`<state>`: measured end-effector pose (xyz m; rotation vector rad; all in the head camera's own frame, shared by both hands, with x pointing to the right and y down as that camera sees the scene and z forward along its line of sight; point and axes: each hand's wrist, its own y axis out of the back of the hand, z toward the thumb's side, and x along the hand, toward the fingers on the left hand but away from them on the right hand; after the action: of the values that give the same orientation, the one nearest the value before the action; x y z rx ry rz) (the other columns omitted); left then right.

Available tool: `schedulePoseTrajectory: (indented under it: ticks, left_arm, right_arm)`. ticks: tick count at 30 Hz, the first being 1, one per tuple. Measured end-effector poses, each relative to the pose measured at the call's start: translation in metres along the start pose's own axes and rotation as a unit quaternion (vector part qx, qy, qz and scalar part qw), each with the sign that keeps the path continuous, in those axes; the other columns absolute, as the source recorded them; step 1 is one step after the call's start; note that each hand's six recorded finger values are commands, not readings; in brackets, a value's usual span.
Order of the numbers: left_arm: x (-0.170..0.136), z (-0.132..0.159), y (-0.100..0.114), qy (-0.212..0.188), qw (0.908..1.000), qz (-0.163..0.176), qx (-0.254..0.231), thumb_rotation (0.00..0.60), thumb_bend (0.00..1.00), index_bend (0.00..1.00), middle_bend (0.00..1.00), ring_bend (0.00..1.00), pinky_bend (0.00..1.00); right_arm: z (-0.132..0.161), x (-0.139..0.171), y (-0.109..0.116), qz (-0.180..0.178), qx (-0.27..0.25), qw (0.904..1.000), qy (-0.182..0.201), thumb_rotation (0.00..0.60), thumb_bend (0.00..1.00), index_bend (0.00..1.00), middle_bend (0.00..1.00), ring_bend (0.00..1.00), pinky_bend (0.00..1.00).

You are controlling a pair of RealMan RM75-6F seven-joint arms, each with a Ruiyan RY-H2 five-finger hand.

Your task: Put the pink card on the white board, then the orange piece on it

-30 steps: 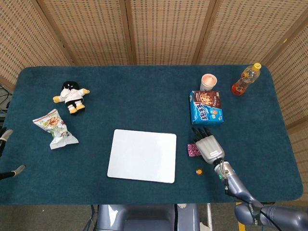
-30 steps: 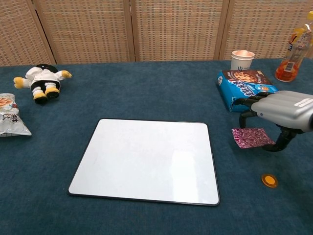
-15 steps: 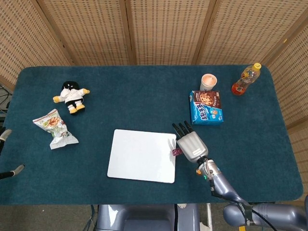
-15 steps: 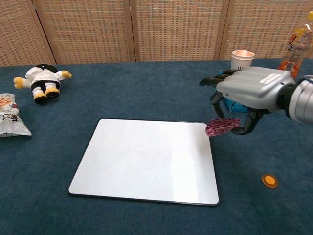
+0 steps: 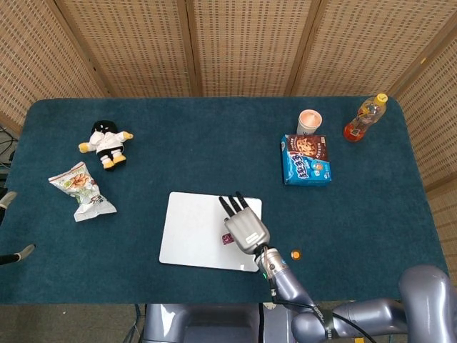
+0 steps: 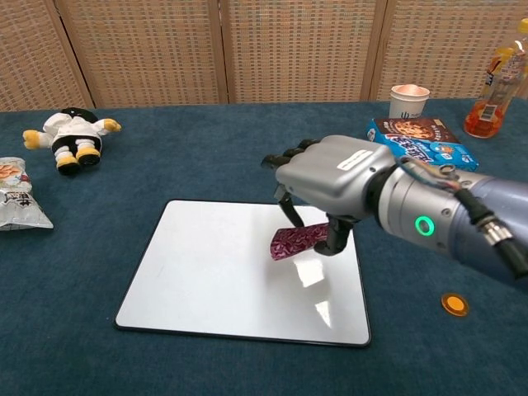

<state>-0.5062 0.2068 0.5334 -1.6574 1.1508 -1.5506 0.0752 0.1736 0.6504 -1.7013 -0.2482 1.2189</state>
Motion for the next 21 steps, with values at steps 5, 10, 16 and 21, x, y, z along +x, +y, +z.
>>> schedulePoseTrajectory:
  ticks: [5,10,16,21]
  left_arm:
    - [0.000,-0.002,0.001,0.001,1.0000,0.001,-0.005,0.600,0.00,0.00,0.00,0.00,0.00]
    - [0.000,-0.003,0.002,0.002,1.0000,0.000,-0.008,0.600,0.00,0.00,0.00,0.00,0.00]
    - [0.000,-0.003,0.002,0.002,1.0000,0.000,-0.008,0.600,0.00,0.00,0.00,0.00,0.00]
    - [0.000,-0.001,0.001,0.001,1.0000,-0.003,-0.005,0.600,0.00,0.00,0.00,0.00,0.00]
  right_arm:
    - [0.016,-0.004,-0.001,-0.010,0.011,0.9999,0.002,0.600,0.12,0.27,0.00,0.00,0.00]
    - [0.018,-0.003,0.001,-0.022,0.023,0.9995,0.004,0.600,0.00,0.00,0.00,0.00,0.00]
    - [0.012,0.002,0.013,-0.043,0.023,0.9988,0.002,0.600,0.00,0.00,0.00,0.00,0.00]
    - [-0.004,0.015,0.020,-0.051,0.028,0.9983,0.004,0.600,0.00,0.02,0.00,0.00,0.00]
